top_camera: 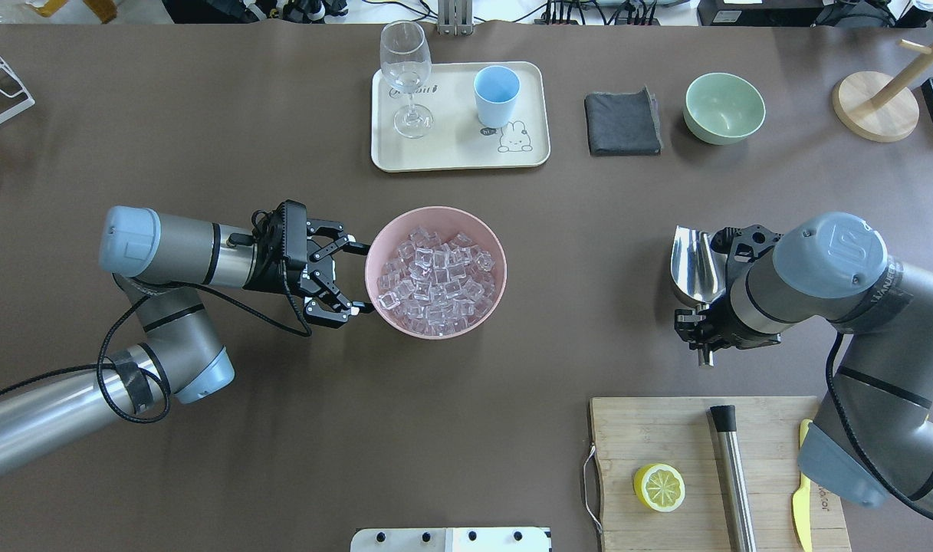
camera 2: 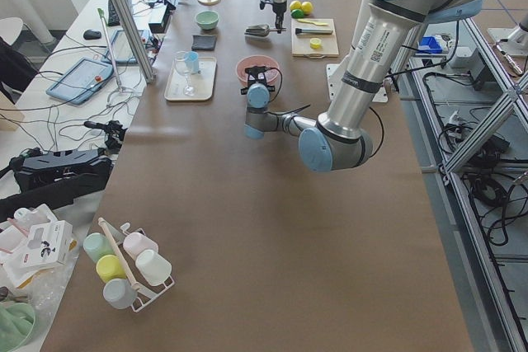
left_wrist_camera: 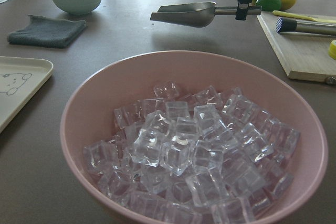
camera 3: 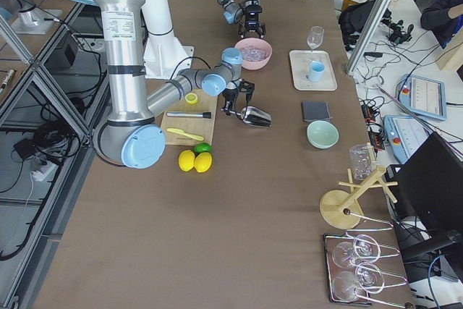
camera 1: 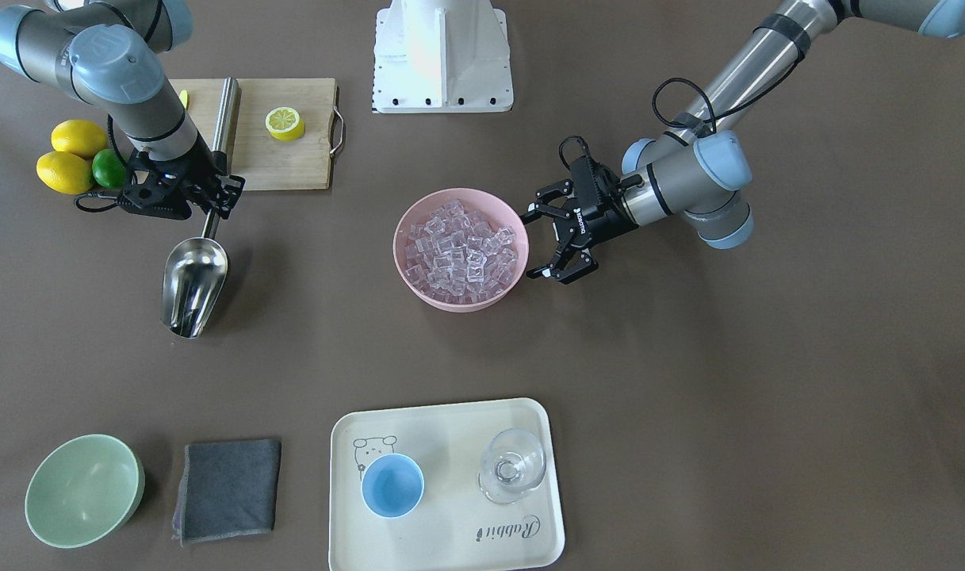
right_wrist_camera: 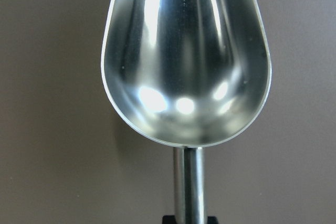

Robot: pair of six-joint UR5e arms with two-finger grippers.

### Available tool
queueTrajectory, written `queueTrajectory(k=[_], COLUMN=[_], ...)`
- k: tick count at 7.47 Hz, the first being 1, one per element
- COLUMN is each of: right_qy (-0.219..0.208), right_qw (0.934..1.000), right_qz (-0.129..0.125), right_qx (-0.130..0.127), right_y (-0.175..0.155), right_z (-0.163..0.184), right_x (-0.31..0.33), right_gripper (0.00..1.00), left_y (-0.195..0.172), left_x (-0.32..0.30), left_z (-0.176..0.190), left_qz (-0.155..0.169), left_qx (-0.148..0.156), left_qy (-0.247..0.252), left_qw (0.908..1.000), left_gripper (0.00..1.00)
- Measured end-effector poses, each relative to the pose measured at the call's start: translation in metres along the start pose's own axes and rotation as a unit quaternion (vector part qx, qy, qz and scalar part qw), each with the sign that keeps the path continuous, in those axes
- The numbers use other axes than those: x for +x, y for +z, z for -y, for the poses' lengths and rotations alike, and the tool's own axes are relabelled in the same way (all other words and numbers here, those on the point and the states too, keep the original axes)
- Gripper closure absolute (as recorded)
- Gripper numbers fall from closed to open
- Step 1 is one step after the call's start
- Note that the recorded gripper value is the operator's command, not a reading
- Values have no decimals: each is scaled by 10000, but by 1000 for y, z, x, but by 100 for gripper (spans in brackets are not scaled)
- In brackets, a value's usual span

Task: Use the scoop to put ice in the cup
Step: 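Lift the scoop with the right gripper and swing it toward the bowl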

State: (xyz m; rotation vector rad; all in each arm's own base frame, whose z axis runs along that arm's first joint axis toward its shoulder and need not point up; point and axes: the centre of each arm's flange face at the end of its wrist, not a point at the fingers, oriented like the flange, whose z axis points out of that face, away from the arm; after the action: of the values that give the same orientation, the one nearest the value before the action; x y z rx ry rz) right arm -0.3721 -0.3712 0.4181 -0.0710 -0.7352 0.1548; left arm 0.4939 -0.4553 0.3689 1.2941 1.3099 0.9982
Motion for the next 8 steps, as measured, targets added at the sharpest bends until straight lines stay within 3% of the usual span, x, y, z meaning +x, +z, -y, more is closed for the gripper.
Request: queueTrajectory(k=[3,5,8], right_qy=[-887,-1954,-3168], right_qw=[9952,9787,9461], right_qz=[-138,-268,-373], right_qx=[390,562,552], right_y=[-64,-107,-145], right_z=[36,77,109], right_x=[30,60,86], right_gripper=[100,100,100], left_y=[-3,-2,-2], left_x=[-4,-2,6], left_z=[5,6,8], left_qz=[36,21,-24], left_qx=[29,36,85], left_qy=[8,10,29], left_qw=[10000,10000,10000], left_gripper=[3,3,3])
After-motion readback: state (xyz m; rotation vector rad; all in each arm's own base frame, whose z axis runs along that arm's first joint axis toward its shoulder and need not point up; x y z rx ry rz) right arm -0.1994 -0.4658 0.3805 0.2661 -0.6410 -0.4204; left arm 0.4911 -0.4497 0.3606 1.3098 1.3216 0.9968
